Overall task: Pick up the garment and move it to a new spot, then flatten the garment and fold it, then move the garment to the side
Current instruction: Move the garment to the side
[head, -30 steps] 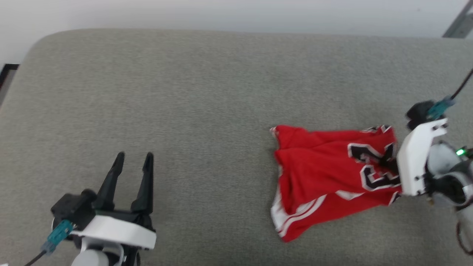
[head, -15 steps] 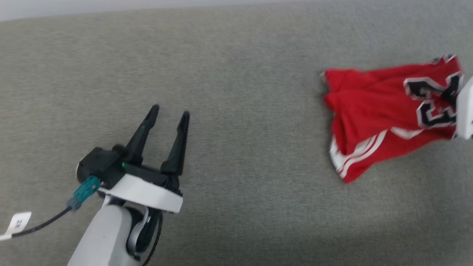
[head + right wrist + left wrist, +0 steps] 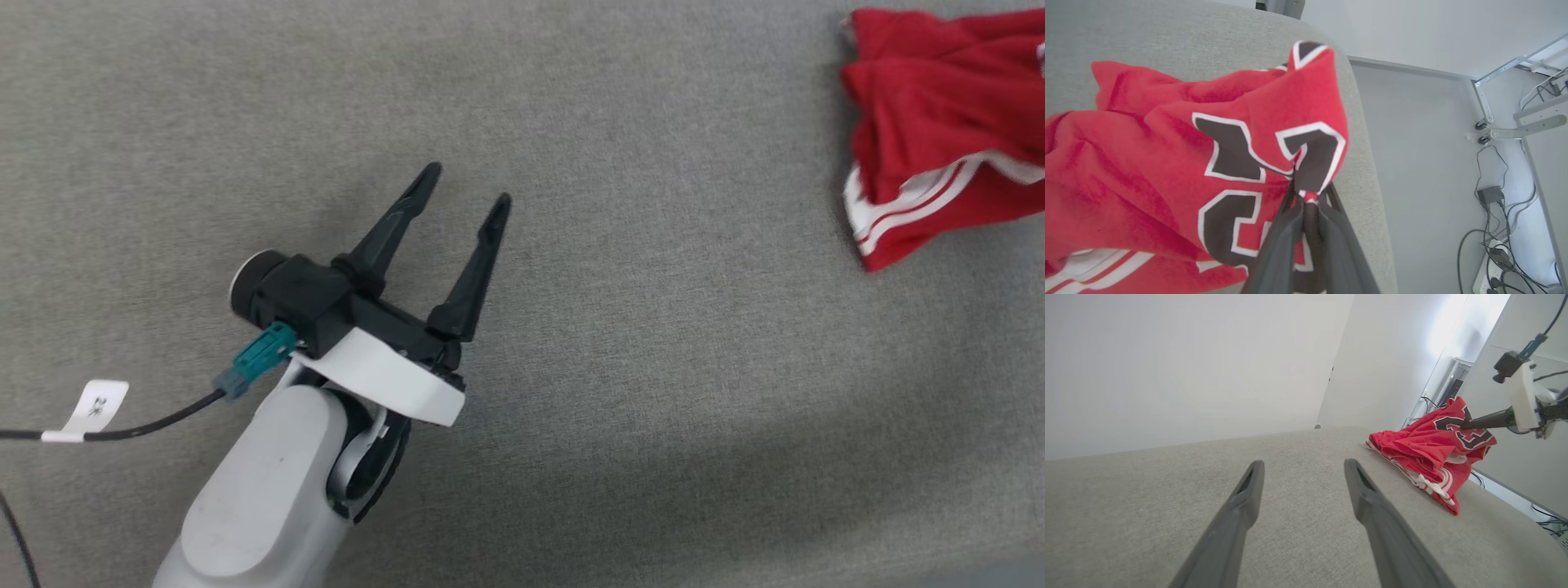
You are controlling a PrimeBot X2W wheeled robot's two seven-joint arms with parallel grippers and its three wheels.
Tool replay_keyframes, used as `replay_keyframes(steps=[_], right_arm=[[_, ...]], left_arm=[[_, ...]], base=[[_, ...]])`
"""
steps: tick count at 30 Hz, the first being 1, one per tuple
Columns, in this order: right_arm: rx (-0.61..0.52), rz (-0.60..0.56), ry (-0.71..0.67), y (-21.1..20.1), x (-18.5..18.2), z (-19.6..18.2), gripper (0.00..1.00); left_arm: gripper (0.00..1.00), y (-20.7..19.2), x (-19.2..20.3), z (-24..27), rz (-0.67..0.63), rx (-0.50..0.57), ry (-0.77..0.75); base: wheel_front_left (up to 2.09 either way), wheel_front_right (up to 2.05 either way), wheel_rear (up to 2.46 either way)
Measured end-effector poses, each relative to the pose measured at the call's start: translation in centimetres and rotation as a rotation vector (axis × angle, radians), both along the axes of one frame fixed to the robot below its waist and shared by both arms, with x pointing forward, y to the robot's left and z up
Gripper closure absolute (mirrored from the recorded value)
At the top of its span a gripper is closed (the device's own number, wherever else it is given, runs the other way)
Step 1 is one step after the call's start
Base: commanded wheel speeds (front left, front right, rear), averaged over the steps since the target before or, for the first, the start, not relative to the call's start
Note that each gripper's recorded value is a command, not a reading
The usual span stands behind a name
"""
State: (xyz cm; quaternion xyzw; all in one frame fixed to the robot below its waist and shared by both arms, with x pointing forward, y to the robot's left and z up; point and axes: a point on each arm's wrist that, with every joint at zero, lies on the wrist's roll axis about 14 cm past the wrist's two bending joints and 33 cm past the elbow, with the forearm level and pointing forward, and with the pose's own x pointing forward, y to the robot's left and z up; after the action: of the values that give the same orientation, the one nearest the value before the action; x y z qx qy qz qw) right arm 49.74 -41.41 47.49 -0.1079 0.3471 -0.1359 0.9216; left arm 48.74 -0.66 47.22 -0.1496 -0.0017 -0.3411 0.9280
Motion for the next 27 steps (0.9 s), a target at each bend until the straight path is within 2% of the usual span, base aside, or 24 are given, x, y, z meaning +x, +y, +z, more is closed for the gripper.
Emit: replay_keyframes(steps=[7,15,19,20,21,27], right_arm=[[-0.096,-0.048,-0.011,-3.2,0.0,-0.2,1.00],[-0.082,-0.064,0.015,-2.9,0.7,-3.4,1.00],[-0.060,-0.082,-0.007,-2.7,1.4,-4.1,0.50],[-0.065,-0.077,-0.016,-2.6,1.7,-4.1,0.10],[-0.059,-0.079,-0.024,-2.5,1.9,-4.1,0.00],[-0.070,-0.073,-0.071,-2.5,2.4,-2.5,0.00]], left_arm=[[0.00,-1.8,0.4,-0.8,-0.054,-0.010,0.005],[0.00,-1.9,1.0,-1.3,-0.060,-0.017,0.016],[0.00,-1.1,1.2,-1.4,-0.040,-0.008,0.017],[0.00,-0.8,1.3,-1.4,-0.031,-0.006,0.016],[0.00,-0.5,1.5,-1.3,-0.021,-0.007,0.013],[0.00,1.4,1.7,0.1,0.038,-0.014,-0.009]], base=[[0.00,0.00,0.00],[0.00,0.00,0.00],[0.00,0.00,0.00],[0.00,0.00,0.00],[0.00,0.00,0.00],[0.00,0.00,0.00]])
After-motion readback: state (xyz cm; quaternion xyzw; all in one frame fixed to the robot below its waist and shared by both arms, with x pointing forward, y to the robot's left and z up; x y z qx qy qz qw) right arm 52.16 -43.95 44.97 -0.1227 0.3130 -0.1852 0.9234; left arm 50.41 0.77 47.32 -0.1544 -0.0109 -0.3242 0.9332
